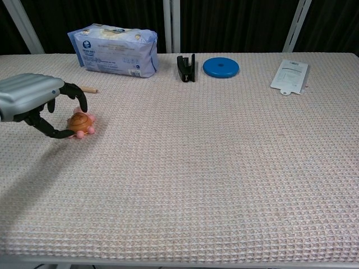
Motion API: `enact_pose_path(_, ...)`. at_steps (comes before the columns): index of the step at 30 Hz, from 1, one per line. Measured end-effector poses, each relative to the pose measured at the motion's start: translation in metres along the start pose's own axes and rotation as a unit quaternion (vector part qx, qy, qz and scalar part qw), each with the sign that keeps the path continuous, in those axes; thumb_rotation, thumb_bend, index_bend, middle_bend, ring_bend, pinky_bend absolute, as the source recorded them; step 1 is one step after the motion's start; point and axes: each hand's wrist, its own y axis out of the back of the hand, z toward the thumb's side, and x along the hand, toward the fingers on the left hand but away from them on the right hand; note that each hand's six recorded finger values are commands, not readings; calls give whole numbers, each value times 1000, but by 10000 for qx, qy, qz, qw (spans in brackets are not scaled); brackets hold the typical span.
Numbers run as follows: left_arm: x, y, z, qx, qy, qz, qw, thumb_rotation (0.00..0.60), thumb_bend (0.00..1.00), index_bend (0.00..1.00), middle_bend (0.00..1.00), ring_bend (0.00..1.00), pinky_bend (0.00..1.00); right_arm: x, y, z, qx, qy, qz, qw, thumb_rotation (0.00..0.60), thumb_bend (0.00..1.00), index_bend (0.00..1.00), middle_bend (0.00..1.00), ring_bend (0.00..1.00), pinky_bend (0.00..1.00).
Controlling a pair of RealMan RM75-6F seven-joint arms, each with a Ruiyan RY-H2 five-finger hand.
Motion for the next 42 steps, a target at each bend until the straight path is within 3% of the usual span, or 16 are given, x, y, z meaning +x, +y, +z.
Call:
enact_pose_path(13,11,-15,1,33,-14,-227,9997,600,230,401,391,327,542,0,-1,-5,-4,-77,28,10000,600,170,0,8,0,0)
enact_pose_path(16,14,-19,2,13,14,-260,9997,600,249,475,473,402,604,0,-1,-7,-12,-109,32,9999,600,170,0,8,0,0)
enact_pose_path(23,21,-22,1,-119,143,-86,9998,600,362,777,785,694,906,0,-1,-9,-18,-128,45,9999,600,170,0,9,0,0)
enact_pose_path(30,24,-26,-1,-5,179,-68,9998,600,367,824,853,763,977,0,-2,-9,-18,-129,47,9999,600,170,0,10,0,0)
enact_pose_path(37,23,-24,-1,-83,185,-5,9998,600,354,816,850,754,977,0,-1,-8,-13,-119,35,9999,600,170,0,10,0,0)
enact_pose_path(39,22,-22,0,-111,168,5,9998,600,321,714,758,680,924,0,0,-8,-13,-117,29,9999,600,170,0,10,0,0)
enact_pose_path(42,18,-20,2,-104,97,-38,9999,600,244,489,521,515,788,0,0,-8,-11,-107,21,9999,600,171,0,10,0,0)
